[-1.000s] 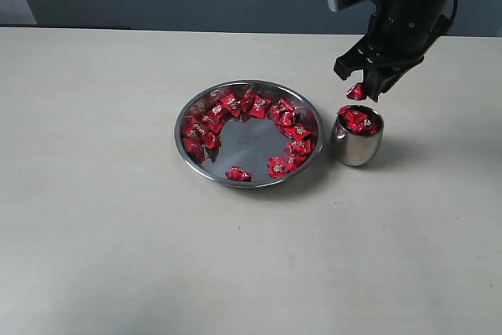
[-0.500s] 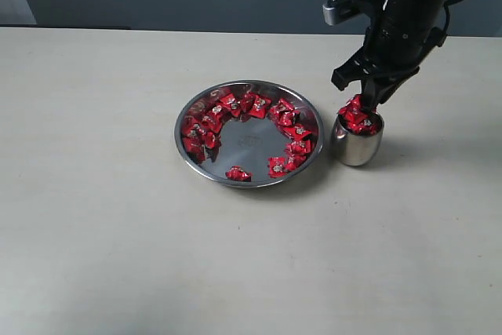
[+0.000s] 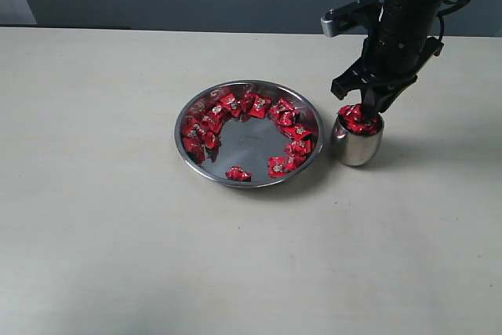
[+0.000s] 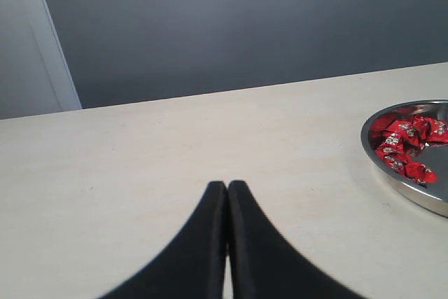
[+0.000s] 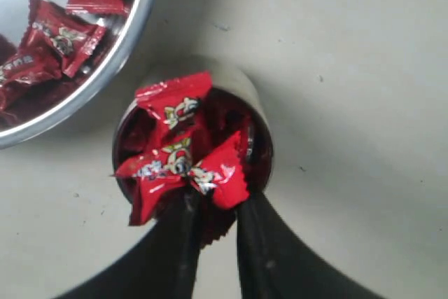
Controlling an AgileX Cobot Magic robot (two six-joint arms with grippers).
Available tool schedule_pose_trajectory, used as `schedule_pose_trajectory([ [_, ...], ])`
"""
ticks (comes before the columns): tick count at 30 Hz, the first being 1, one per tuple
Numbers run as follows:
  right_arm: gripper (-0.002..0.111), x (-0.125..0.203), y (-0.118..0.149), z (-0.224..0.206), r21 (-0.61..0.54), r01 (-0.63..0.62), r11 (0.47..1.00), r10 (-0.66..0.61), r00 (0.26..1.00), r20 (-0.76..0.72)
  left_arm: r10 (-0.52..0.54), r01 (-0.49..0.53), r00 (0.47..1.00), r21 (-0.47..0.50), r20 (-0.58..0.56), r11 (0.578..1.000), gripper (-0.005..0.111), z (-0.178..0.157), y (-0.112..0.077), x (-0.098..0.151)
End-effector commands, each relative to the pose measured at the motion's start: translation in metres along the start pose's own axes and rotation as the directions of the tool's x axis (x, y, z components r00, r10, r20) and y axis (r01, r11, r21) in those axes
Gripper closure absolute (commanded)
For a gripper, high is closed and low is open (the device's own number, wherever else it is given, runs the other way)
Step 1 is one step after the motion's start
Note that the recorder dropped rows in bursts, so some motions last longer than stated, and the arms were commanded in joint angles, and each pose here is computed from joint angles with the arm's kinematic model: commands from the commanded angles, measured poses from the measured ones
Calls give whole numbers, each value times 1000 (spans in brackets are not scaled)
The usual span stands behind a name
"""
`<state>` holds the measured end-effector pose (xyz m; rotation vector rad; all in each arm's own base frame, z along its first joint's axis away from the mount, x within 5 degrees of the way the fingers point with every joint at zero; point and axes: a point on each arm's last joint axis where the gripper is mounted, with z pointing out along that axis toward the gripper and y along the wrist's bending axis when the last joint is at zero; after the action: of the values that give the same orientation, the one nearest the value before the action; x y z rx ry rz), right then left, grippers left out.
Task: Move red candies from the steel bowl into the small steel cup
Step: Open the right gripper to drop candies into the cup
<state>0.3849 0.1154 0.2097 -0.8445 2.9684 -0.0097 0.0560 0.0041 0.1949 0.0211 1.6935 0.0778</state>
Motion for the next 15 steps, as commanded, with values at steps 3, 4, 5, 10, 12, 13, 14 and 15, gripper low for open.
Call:
schedule_pose_trajectory([
  [3,109,0,-3,0,12,-2,1000,2,1000,14,-7,7,1000,8,9,1000,106,0,-1,0],
  [4,109,0,-3,0,12,-2,1000,2,1000,14,-7,7,1000,8,9,1000,106,0,-1,0],
  [5,109,0,-3,0,12,-2,1000,2,1000,14,-7,7,1000,8,9,1000,106,0,-1,0],
  [10,94,0,-5,0,31,6,999,-6,1000,9,-7,7,1000,8,9,1000,106,0,-1,0],
  [12,86,0,-5,0,36,8,999,-8,1000,8,-7,7,1000,8,9,1000,106,0,-1,0],
  [13,84,1,-5,0,35,8,999,-8,1000,6,-7,7,1000,8,9,1000,106,0,-1,0],
  [14,82,1,-5,0,35,8,999,-8,1000,6,-7,7,1000,8,9,1000,106,0,-1,0],
  [15,83,1,-5,0,35,8,999,-8,1000,6,-7,7,1000,8,9,1000,106,0,-1,0],
])
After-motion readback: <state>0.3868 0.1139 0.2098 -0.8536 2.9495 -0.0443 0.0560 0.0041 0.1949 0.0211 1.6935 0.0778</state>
